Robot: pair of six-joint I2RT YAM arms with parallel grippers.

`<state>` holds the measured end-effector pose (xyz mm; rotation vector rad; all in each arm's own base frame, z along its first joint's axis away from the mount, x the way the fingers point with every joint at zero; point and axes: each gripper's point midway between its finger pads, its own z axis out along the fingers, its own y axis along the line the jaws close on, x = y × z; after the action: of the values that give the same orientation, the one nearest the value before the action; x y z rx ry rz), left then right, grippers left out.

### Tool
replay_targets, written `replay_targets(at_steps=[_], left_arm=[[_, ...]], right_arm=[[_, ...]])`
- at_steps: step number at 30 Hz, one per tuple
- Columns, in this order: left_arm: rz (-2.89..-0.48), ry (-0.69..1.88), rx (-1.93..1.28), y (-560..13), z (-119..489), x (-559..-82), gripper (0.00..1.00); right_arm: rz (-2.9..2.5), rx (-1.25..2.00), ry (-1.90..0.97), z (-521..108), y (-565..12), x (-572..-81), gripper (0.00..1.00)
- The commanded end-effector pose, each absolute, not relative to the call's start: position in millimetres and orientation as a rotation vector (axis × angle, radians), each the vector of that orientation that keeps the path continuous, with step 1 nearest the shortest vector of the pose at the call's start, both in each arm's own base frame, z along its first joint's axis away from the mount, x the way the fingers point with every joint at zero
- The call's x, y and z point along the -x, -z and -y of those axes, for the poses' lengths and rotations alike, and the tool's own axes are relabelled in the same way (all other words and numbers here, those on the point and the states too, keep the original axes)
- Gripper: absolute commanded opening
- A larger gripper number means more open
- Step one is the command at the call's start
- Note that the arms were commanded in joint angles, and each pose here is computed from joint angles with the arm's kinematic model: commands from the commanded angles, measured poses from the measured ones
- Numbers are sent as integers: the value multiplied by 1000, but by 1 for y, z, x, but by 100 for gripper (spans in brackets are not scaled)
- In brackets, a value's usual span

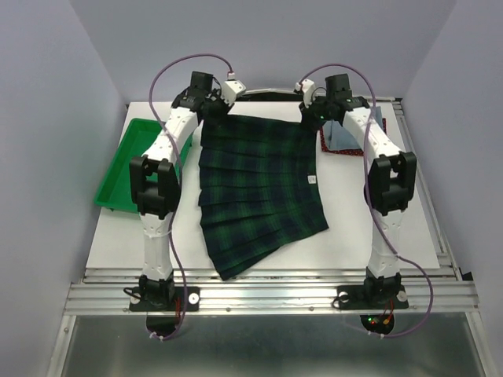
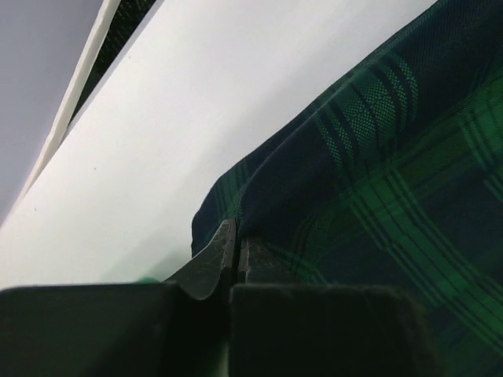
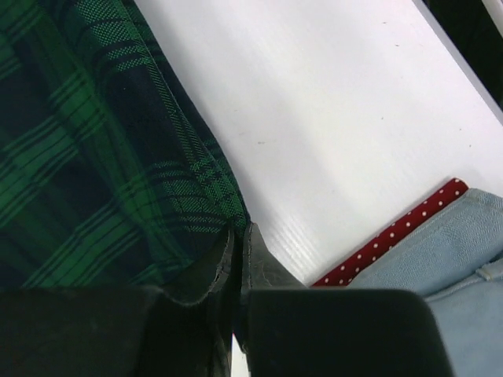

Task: Fold and stack the skirts
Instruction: Fold the skirt

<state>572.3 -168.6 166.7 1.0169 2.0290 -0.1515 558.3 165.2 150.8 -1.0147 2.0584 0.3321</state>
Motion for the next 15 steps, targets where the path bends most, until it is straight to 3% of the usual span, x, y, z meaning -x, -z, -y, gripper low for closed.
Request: replay_targets(at_steps=[1, 8, 15], left_arm=[[-1973, 83, -910, -247, 143, -529, 0], [-2052, 228, -1020, -233, 159, -414, 0], [-2155, 296, -1308, -138, 182, -281, 0]], right_arm=[[-1927, 1032, -233, -136, -220, -537, 1], [-1922, 1171, -290, -133, -197, -462, 1], [-2037, 1291, -439, -131, -125, -370, 1]])
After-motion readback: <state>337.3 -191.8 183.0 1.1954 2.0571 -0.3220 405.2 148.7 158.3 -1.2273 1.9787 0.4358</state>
